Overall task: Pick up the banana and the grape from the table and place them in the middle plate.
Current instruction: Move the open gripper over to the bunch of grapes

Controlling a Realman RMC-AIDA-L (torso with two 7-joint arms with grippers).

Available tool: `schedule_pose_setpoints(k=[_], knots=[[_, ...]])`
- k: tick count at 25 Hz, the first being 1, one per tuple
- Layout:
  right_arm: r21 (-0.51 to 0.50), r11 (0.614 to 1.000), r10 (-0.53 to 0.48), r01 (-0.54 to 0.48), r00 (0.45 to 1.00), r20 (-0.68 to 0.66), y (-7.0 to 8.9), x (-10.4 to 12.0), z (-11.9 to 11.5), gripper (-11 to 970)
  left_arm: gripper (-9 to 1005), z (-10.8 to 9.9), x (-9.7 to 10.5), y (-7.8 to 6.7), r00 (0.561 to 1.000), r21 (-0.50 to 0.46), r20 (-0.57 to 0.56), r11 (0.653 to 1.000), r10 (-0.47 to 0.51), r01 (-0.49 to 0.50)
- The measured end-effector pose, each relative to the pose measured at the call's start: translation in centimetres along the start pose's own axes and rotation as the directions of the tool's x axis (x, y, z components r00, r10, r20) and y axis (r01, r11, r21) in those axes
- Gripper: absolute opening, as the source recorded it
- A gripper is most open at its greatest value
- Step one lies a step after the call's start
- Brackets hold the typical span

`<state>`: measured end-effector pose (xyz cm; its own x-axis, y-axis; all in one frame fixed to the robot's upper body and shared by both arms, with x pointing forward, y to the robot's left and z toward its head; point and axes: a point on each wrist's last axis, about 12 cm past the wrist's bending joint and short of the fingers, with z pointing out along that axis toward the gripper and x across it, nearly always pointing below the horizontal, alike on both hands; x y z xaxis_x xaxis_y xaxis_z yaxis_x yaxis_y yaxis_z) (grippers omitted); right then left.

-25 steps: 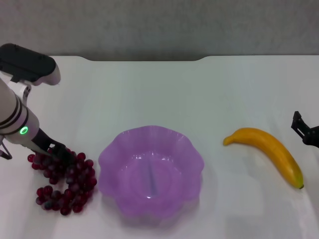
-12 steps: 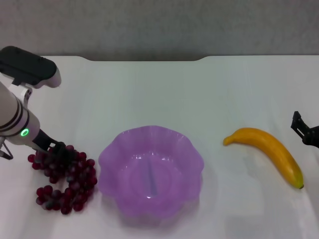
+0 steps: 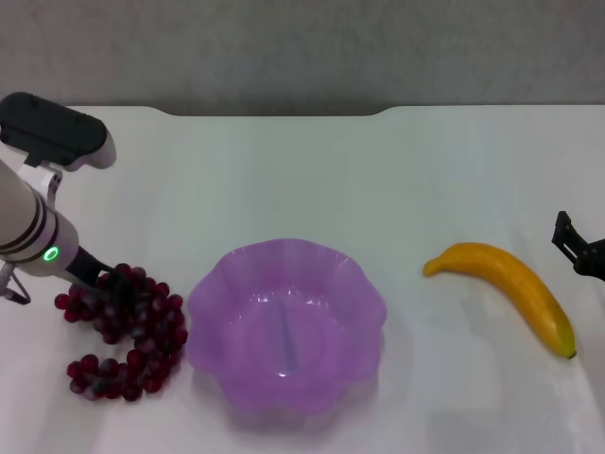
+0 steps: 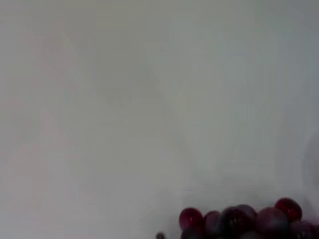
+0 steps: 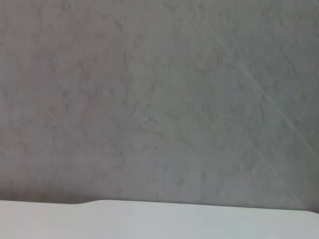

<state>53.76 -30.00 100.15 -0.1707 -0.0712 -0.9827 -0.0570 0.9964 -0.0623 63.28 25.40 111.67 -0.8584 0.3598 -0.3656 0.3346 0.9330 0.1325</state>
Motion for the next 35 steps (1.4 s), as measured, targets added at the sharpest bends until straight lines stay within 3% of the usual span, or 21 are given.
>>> schedule_pose_setpoints(k=[12,18,20,35], knots=[[0.000,1.000,0.001,-0.001,1.000,0.000,0.00,0.00,0.00,892,589,0.75,0.46,0.02,1.000,0.012,-0.004,1.000,-0.014,0.014],[0.000,1.000,0.000,0.000,1.000,0.000,0.00,0.00,0.00,892,588,0.73,0.44,0.02,1.000,0.013,-0.005,1.000,-0.019,0.019],[0.000,1.000,0.000,0.000,1.000,0.000,0.00,0.00,0.00,891,502,0.70,0.42,0.04,1.000,0.013,-0.004,1.000,-0.019,0.019],[0.000,1.000,0.000,0.000,1.000,0.000,0.00,0.00,0.00,892,390,0.91,0.53,0.41,0.999,0.006,0.030,0.999,-0.039,0.039]])
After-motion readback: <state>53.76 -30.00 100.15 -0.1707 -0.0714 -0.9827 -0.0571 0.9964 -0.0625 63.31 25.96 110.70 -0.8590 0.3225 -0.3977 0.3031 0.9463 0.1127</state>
